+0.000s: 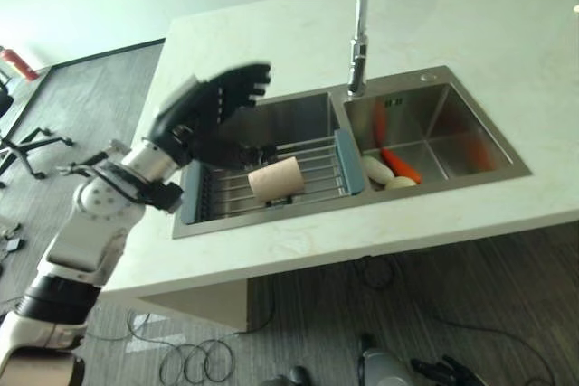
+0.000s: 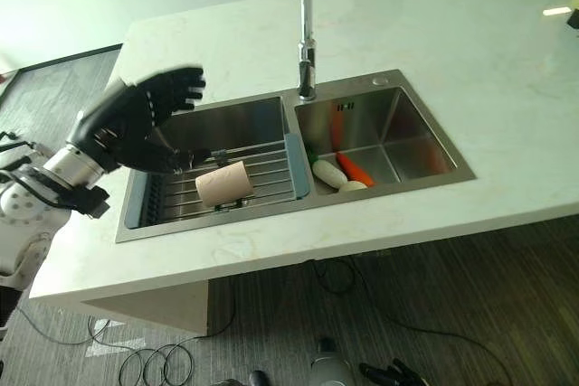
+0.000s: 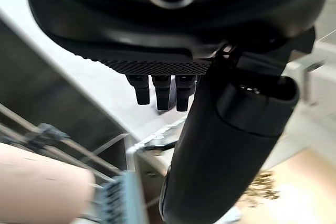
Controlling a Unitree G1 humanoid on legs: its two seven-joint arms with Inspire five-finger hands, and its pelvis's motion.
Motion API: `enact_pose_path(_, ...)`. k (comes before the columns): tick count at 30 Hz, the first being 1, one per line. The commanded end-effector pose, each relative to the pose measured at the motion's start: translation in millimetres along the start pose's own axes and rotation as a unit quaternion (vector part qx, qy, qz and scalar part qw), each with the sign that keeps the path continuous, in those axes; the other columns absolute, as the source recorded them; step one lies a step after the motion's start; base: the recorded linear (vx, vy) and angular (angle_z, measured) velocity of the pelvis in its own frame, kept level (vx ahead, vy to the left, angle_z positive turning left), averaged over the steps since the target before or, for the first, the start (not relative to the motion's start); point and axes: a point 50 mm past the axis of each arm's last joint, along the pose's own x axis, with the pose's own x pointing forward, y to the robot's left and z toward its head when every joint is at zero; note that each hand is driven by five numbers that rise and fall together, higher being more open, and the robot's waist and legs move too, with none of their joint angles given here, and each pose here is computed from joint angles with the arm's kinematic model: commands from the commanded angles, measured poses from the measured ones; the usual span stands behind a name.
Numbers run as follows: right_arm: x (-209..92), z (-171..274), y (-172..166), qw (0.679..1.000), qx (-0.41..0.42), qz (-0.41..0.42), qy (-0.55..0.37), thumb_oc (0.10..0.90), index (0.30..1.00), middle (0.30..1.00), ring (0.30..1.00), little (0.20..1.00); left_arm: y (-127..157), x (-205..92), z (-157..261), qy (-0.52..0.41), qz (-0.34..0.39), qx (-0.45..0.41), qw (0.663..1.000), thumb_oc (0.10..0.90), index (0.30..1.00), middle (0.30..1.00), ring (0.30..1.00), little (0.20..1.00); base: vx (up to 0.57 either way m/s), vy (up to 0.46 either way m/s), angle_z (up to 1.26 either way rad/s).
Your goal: Place the dishes in the dishwasher.
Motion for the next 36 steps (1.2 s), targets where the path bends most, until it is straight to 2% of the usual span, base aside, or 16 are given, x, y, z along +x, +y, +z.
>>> enact_pose_path(1, -1.2, 4.6, -10.1, 0.999, 0.024, -0.023, -0.016, 0.800, 0.900, 0.900, 0.900, 0.900, 50.0, 6.2, 51.4, -0.078, 0.106, 0.093, 0.987, 0.800, 0.900, 0.900, 0.900, 0.900, 0.00, 0.000, 0.00)
enact_pose_path(15, -3.4, 16.7, -22.4, 0.998, 0.009, -0.035, -0.044, 0.800, 0.900, 0.900, 0.900, 0.900, 41.5, 17.7, 38.7, -0.044, 0.075, 0.123, 0.989, 0.800, 0.900, 0.900, 0.900, 0.900, 0.00, 0.011, -0.03)
enact_pose_path(29, -3.6, 21.8, -29.5, 0.998, 0.003, -0.046, -0.042, 0.800, 0.900, 0.900, 0.900, 0.900, 16.8, 30.0, 31.9, -0.043, 0.039, 0.084, 0.995, 0.800, 0.900, 0.900, 0.900, 0.900, 0.00, 0.000, 0.00)
enact_pose_path(36, -2.1, 30.0, -22.4, 0.998, 0.005, -0.036, -0.054, 0.800, 0.900, 0.900, 0.900, 0.900, 9.8, 31.2, 23.3, -0.027, 0.028, 0.081, 0.996, 0.800, 0.900, 0.900, 0.900, 0.900, 0.00, 0.000, 0.00)
